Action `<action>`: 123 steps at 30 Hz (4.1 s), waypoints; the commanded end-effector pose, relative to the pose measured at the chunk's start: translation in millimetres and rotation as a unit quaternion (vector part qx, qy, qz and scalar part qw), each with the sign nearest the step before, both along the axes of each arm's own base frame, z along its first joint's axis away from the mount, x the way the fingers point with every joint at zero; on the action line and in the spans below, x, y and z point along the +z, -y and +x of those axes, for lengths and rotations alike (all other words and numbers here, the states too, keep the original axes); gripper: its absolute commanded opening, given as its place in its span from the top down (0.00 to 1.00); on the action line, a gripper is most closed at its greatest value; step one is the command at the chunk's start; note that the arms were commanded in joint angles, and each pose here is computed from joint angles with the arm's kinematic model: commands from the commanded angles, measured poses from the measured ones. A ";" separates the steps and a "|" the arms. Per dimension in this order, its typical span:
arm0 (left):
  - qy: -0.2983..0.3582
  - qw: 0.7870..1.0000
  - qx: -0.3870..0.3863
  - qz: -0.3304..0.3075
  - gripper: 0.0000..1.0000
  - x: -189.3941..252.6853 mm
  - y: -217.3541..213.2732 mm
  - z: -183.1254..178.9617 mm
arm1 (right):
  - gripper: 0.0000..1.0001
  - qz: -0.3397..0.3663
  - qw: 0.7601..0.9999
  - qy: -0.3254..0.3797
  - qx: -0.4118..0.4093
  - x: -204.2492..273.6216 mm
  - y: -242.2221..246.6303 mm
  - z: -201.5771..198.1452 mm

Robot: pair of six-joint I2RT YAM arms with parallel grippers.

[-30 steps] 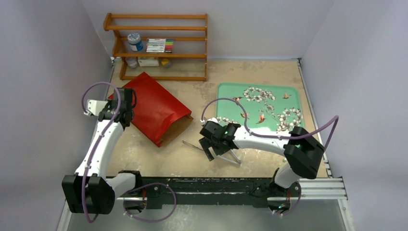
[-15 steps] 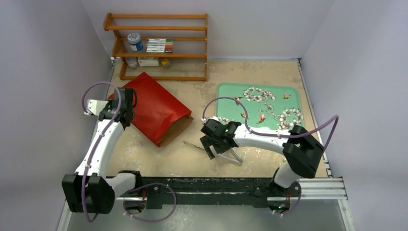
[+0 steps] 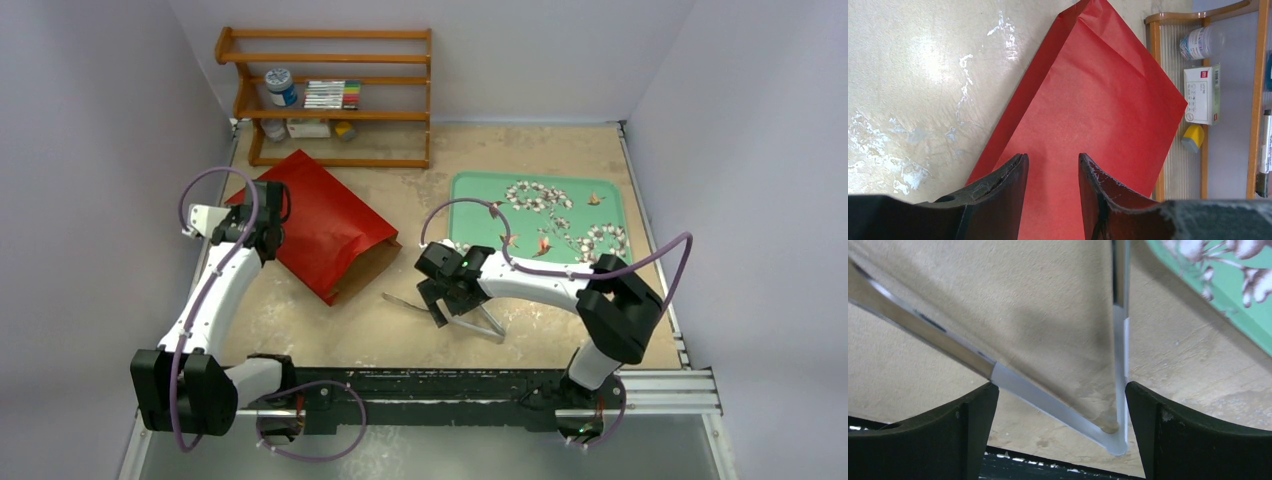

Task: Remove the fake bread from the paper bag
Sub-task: Adjust the clamp at the center of the board, then pick up the clamp at the center of the board.

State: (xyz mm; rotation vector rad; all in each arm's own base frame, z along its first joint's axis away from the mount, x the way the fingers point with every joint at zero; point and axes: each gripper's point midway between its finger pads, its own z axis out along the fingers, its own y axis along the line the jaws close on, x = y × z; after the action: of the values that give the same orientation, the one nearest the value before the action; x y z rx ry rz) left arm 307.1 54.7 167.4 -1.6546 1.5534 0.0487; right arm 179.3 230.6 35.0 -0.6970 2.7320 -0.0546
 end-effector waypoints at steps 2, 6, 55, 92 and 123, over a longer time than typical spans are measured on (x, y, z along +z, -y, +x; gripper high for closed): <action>0.041 0.999 0.008 0.012 0.59 25.7 -3.6 14.3 | 0.00 0.013 1.000 0.014 -0.013 15.0 1.3 17.9; 0.038 0.999 0.006 0.014 0.59 25.1 -3.5 15.7 | 0.00 0.012 1.000 0.005 -0.015 10.6 3.1 18.6; 0.036 0.999 0.006 0.015 0.58 20.5 -3.1 26.0 | 1.00 0.122 0.975 -0.041 0.179 37.2 -113.1 -54.8; 0.035 0.999 -0.004 0.025 0.57 19.9 -4.0 21.1 | 1.00 0.080 0.963 -0.017 0.258 -8.9 -138.6 -0.4; 0.033 0.999 -0.011 0.037 0.57 32.7 -5.6 25.5 | 0.00 0.106 0.984 0.023 0.138 31.2 -70.3 1.7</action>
State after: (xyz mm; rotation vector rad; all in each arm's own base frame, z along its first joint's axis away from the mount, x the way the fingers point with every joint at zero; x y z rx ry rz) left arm 325.5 57.2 180.0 -1.5994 1.5363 0.0444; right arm 178.7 301.8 65.5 -1.0461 2.5147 0.2530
